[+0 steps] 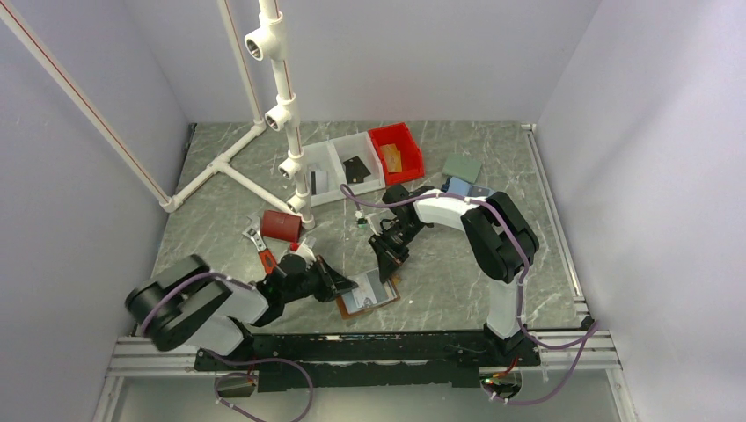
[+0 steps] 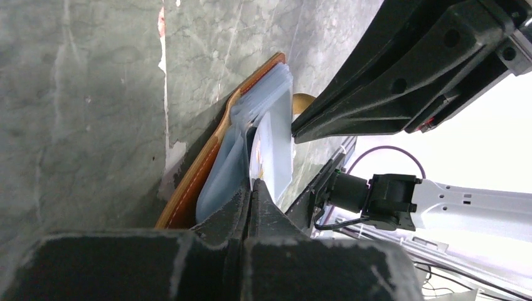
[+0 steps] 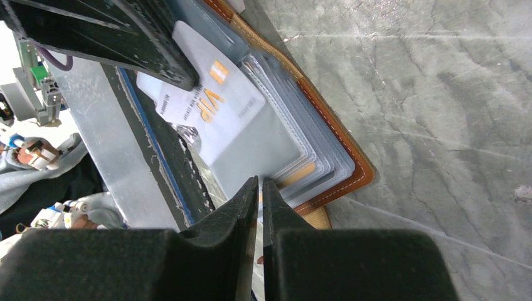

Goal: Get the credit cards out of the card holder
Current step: Remove the credit card from the card holder, then place the credit card in the storage box.

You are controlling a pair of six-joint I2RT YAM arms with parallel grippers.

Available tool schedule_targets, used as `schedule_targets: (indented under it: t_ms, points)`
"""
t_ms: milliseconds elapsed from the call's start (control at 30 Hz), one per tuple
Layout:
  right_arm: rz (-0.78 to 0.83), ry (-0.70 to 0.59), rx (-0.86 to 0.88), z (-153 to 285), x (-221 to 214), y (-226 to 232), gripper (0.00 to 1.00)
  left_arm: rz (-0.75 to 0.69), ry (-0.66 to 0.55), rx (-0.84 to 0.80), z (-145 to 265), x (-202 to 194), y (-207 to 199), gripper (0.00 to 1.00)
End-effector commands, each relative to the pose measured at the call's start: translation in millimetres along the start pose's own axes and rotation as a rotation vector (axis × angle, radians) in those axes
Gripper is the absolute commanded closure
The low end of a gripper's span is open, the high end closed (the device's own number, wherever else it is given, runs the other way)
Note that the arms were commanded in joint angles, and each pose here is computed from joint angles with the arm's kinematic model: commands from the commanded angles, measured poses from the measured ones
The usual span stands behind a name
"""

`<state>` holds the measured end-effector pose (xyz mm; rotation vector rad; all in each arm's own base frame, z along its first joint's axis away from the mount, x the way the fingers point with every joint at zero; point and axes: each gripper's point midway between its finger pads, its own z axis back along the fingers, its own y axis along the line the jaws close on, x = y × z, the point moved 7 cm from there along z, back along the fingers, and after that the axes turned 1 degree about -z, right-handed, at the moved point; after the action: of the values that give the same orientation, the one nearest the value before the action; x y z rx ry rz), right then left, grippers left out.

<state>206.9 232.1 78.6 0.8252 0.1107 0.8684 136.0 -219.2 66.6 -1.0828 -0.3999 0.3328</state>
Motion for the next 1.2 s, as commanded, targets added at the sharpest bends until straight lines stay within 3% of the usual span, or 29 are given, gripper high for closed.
schedule_targets:
  t_ms: [0, 333, 800, 1167]
  points:
    - [0.080, 0.030, -0.111, -12.6, 2.4, -23.2, 0.89, -0.040, -0.035, 0.184, 12.8, 0.5, 22.0, 1.00]
    - [0.101, 0.021, -0.106, -9.5, 4.7, -19.7, 0.89, -0.129, -0.107, 0.182, 49.5, 4.3, 9.3, 1.00]
    - [0.281, -0.083, -0.069, 22.7, 16.9, 16.2, 0.65, -0.331, -0.162, -0.045, 75.7, 7.1, -26.2, 1.00]
    - [0.399, -0.150, -0.013, 44.0, 18.6, 42.3, 0.57, -0.406, -0.148, -0.174, 71.6, 9.0, -52.0, 1.00]
